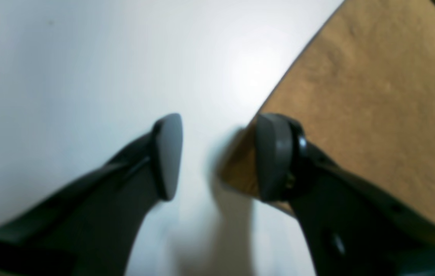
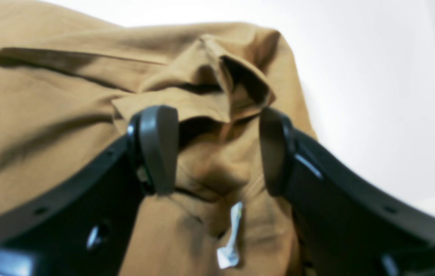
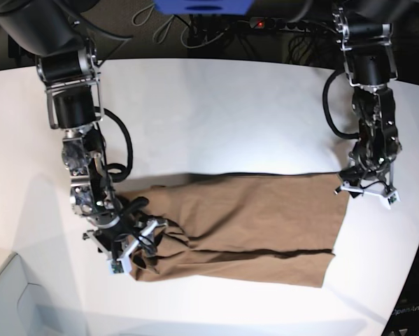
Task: Layout the t-shirt on the table in an organized manner, then fold the t-shirt properly
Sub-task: 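Grasp the shirt edges again with both grippers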
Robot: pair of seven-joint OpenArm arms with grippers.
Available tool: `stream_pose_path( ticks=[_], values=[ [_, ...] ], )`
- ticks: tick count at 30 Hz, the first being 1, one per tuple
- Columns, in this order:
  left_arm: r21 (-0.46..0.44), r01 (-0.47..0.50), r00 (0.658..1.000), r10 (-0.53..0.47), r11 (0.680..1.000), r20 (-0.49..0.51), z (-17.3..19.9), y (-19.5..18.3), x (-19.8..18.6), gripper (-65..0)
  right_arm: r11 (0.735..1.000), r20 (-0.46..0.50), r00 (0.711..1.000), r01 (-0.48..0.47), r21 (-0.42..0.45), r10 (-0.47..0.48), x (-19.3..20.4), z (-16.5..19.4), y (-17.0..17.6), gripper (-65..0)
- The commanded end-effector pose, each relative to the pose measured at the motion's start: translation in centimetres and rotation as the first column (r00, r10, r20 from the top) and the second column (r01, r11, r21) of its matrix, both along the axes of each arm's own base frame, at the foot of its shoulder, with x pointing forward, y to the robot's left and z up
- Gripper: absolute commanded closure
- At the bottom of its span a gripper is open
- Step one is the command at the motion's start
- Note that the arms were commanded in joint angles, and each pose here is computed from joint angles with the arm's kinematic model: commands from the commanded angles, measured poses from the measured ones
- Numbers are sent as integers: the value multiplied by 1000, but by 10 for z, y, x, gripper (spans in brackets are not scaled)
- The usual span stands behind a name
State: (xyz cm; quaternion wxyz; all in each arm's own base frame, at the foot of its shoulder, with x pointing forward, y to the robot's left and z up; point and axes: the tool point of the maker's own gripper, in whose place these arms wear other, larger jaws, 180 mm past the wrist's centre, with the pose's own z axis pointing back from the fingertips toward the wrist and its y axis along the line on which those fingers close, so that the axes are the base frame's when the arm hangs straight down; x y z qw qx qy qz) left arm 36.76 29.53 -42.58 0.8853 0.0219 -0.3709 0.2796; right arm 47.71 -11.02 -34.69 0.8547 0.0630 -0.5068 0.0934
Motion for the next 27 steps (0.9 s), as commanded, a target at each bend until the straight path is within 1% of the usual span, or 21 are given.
stream_pose_path(
  ticks=[1,7,12,14,17,18,19,20,22,24,27],
  values=[
    [-39,6,1000,-7,999,-15,0,-7,1,-302,1000,73,997,2,5,-2,14,26,-2,-344],
    [-75,15,1000,-16,997,-17,-6,-25,6,-302,1000,73,997,2,5,-2,14,26,-2,-344],
    [-62,103,992,-107,993,-63,-19,-51,4,-290,1000,76,997,2,5,-2,15,27,-2,-344],
    [-57,121,990,-125,991,-72,-21,-55,3,-219,1000,77,997,2,5,-2,15,28,-2,-344],
    [-58,122,988,-127,991,-88,-27,-55,-4,-27,1000,77,997,2,4,-3,15,28,-3,-344],
    [-62,122,987,-128,991,-98,-29,-56,-6,0,1000,79,997,3,3,-3,15,28,-4,-344],
    [-61,122,987,-128,991,-100,-29,-55,-7,0,1000,79,997,4,0,-4,15,28,-5,-344],
    [-59,123,987,-128,991,-97,-28,-54,-6,-15,1000,77,997,8,-7,-7,15,27,-9,-345],
    [-44,119,987,-123,992,-108,-29,-46,-13,0,1000,77,997,7,-6,-7,15,27,-8,-345],
    [-32,114,987,-116,993,-114,-30,-37,-18,0,1000,80,997,5,-7,-4,16,28,-7,-346],
    [-22,114,986,-116,993,-118,-31,-34,-20,0,1000,104,995,10,3,-10,22,31,-8,-370]
  ],
)
